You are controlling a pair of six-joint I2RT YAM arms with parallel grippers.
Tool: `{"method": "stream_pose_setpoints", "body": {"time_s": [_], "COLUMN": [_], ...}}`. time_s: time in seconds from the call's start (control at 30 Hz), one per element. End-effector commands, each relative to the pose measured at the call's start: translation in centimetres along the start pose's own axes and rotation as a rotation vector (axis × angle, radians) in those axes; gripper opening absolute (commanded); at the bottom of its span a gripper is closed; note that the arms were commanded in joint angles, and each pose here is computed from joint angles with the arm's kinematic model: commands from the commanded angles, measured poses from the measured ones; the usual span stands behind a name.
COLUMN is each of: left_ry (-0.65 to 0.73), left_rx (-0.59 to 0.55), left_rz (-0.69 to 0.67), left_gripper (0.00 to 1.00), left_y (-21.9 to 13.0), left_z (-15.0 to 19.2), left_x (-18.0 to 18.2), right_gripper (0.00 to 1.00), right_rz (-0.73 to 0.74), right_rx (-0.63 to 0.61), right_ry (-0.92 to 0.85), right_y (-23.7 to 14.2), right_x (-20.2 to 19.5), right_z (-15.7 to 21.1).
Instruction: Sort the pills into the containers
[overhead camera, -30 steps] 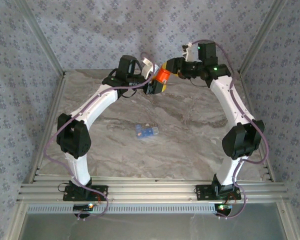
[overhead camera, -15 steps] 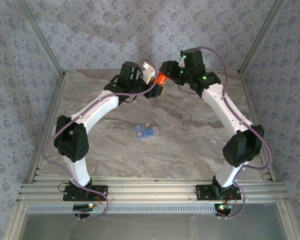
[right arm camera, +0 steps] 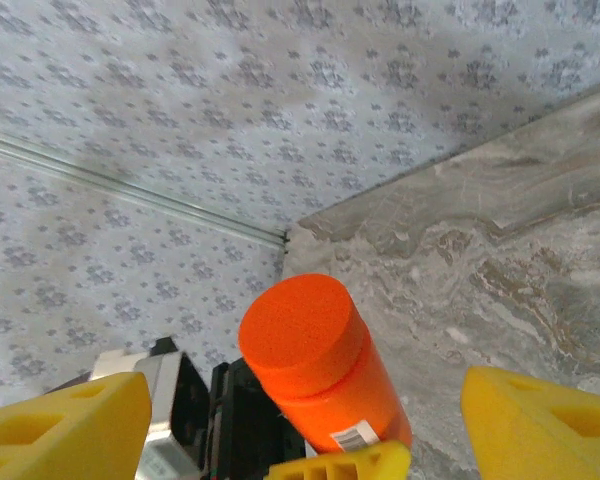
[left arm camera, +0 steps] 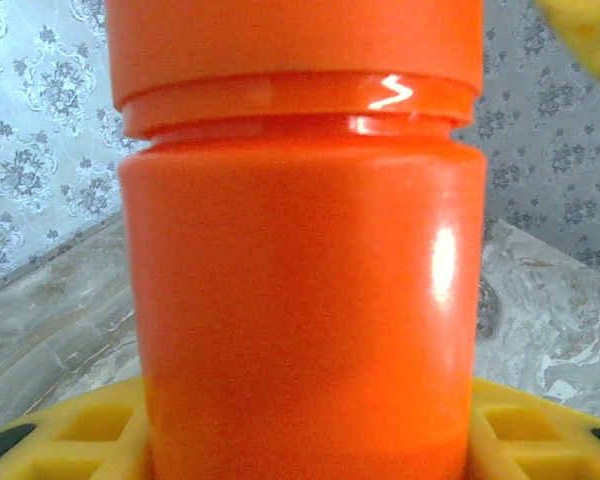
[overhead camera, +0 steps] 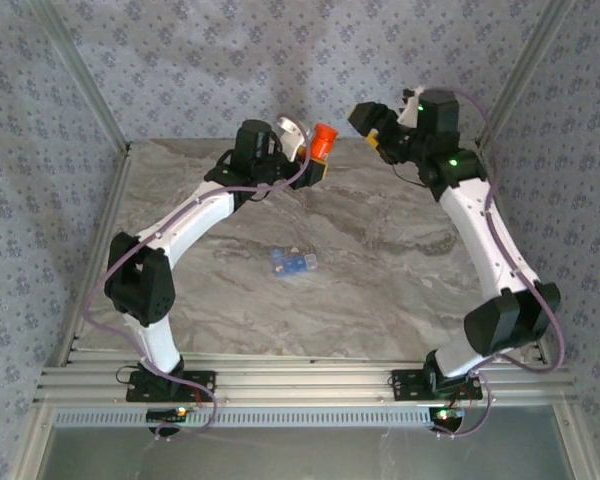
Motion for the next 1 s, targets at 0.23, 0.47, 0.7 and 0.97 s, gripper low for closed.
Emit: {"method": "stream_pose_setpoints", "body": {"time_s": [0.23,0.47,0.7,0.97], "left_ry": [-0.033,-0.049,-0.053,-0.048], "left_rx": [0.014,0.076,0.098,0.099], "left_rz": [0.308,0.346,0.356,0.363], "left_gripper": [0.0,0.0,0.0,0.0], "left_y": [-2.5,-2.3,-2.3,-2.3], "left_z": [-3.6,-2.8,-2.3,-2.4], "left_x": [-3.0,-3.1,-3.2,-3.4], "right_gripper": [0.81,0.79,0.79,0.78], "right_rz": [-0.223,-0.34,-0.376,-0.339], "right_rx": [0.097,0.226,0.298,0.336], "right_ry": [-0.181,-0.267,-0.304,-0.287], "right_y": [-0.9,1.6,3.1,4.2], "right_x": [-0.6,0.7,2.0,0.9], "right_z": [-2.6,-2.2,-0.8,0.4]}}
Point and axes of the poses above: each hand's point on the last joint's axis, 136 mm out from that joint toward the fingers, its own y axis out along the fingers, its own x axis along the line the jaws close on, z = x × y, the point moved 8 cm from there along -y, back along the fingers, and after that the axes turned 7 degrees about -y, right-handed, at the moved point
